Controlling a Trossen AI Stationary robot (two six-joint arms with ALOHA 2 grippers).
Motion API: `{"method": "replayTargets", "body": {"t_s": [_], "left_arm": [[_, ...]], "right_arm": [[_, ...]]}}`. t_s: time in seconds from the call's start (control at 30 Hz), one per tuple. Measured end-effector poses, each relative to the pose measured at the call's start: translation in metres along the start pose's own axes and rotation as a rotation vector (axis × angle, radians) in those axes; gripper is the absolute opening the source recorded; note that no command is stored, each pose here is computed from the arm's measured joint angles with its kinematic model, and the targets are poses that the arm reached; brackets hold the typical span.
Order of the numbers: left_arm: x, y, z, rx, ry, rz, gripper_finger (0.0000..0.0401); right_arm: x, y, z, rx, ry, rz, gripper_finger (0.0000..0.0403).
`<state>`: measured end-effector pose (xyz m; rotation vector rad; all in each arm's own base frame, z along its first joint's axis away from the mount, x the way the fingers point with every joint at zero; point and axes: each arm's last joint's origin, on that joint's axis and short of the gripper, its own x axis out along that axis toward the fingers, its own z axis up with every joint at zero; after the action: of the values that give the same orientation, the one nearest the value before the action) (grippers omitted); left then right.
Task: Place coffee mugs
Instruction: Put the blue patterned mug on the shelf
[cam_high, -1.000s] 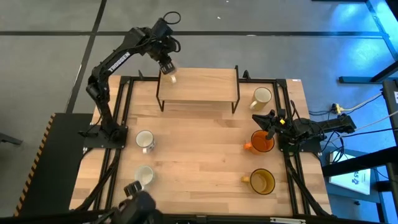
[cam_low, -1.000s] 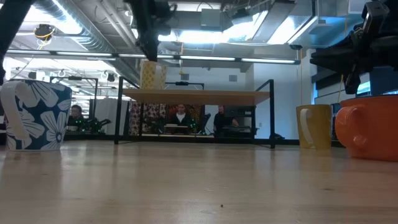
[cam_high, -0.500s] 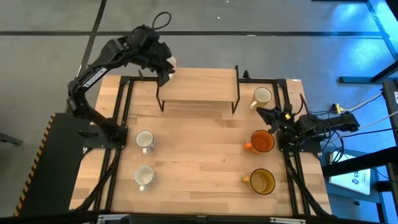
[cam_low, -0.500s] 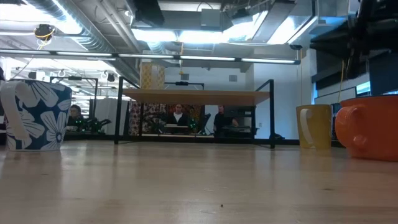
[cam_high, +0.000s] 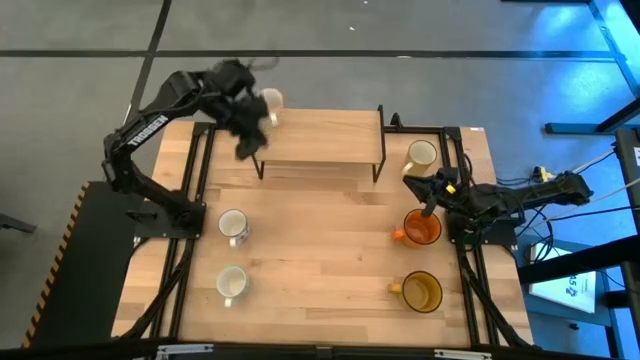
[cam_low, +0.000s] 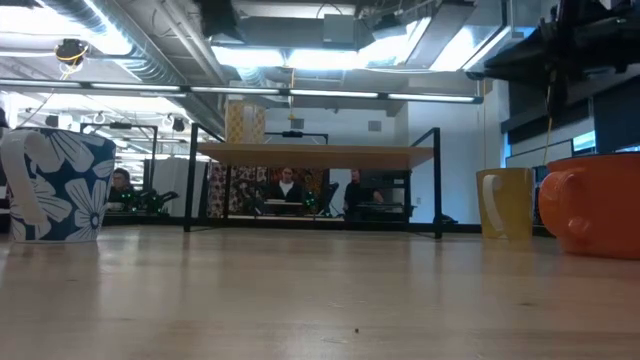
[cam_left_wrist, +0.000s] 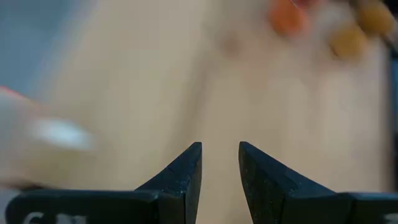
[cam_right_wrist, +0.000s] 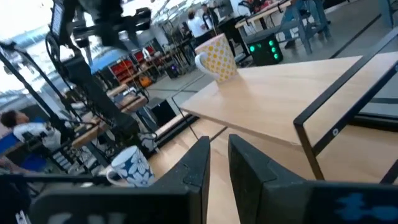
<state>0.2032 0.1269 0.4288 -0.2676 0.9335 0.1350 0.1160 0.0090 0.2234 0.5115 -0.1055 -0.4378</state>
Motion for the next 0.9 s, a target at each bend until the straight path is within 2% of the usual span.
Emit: {"method": "replayTargets", "body": {"t_s": [0.13,0.27,0.4,0.63,0.9], "left_arm": [[0.013,-0.024,-0.018,-0.062,0.217,-0.072,0.0099],[0.024,-0.04,-0.038,-0.135,0.291,-0.093,0.0101],[0.038,-0.042,-0.062,-0.191,0.375,-0.035,0.0118],[0.068,-0.045,-0.102,-0.172,0.461,-0.032,0.0158],[0.109,-0.056,-0.13,-0.087,0.584,-0.011,0.0163]], "right_arm": [[0.004,0.002,-0.004,-0.03,0.034,-0.006,0.0046],[0.007,0.003,-0.008,-0.051,0.057,-0.012,0.0046],[0.007,0.003,-0.009,-0.055,0.061,-0.015,0.0046],[0.007,0.003,-0.009,-0.054,0.074,0.009,0.0046],[0.007,0.003,-0.009,-0.058,0.079,0.006,0.0046]]}}
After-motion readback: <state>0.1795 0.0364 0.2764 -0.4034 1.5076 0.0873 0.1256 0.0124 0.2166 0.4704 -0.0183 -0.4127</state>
